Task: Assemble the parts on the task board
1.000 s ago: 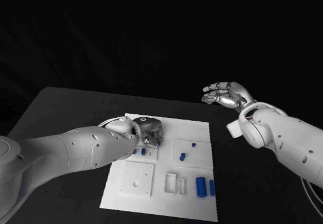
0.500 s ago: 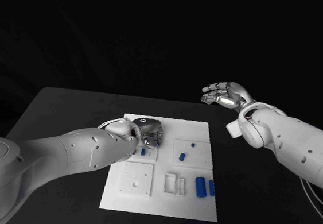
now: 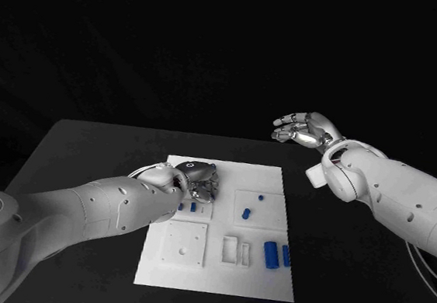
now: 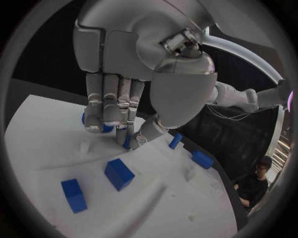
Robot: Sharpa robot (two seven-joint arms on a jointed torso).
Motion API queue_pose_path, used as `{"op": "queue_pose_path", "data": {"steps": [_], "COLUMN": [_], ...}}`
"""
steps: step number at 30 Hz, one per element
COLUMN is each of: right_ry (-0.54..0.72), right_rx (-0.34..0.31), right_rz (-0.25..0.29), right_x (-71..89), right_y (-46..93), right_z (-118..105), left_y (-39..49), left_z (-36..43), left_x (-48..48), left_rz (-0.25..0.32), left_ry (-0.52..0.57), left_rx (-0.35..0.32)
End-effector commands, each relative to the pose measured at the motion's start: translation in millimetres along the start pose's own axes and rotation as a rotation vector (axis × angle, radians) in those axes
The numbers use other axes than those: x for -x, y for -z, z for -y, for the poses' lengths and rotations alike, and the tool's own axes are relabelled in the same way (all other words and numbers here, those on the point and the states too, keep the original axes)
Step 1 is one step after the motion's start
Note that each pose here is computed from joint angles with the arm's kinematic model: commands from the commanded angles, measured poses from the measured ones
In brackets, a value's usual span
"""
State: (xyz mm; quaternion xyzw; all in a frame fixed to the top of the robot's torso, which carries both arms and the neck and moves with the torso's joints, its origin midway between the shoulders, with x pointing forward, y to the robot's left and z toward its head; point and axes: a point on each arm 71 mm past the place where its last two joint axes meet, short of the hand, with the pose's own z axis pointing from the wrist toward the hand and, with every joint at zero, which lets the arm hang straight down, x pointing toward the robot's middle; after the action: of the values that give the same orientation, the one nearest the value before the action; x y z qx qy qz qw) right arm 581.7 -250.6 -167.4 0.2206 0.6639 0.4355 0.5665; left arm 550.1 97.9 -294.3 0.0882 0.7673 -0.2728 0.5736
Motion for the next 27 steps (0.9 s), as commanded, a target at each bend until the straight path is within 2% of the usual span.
{"op": "queue_pose_path", "data": {"steps": [1, 8, 13, 17, 25, 27], "right_ry": [-0.002, 0.0, 0.002, 0.003, 0.004, 0.004], "right_rx": [0.01, 0.006, 0.002, 0.0, -0.005, -0.005], "right_rz": [-0.01, -0.003, 0.0, 0.002, 0.006, 0.006], "right_x": [0.1, 4.0, 6.5, 8.1, 11.0, 11.0], "right_y": [0.3, 2.6, 4.0, 4.9, 6.5, 6.5], "right_z": [-1, 2, 3, 4, 6, 6], "left_y": [-0.1, 4.8, 12.4, 18.9, 32.0, 33.7], "left_z": [5.0, 11.1, 8.6, 0.4, -26.9, -31.1], "left_x": [6.1, 21.4, 31.3, 36.3, 43.0, 43.5], "left_rz": [0.032, 0.056, 0.049, 0.038, 0.047, 0.047], "left_ry": [0.078, 0.161, 0.177, 0.177, 0.098, 0.085], "left_rx": [-0.007, -0.019, -0.024, -0.016, 0.007, 0.013]}}
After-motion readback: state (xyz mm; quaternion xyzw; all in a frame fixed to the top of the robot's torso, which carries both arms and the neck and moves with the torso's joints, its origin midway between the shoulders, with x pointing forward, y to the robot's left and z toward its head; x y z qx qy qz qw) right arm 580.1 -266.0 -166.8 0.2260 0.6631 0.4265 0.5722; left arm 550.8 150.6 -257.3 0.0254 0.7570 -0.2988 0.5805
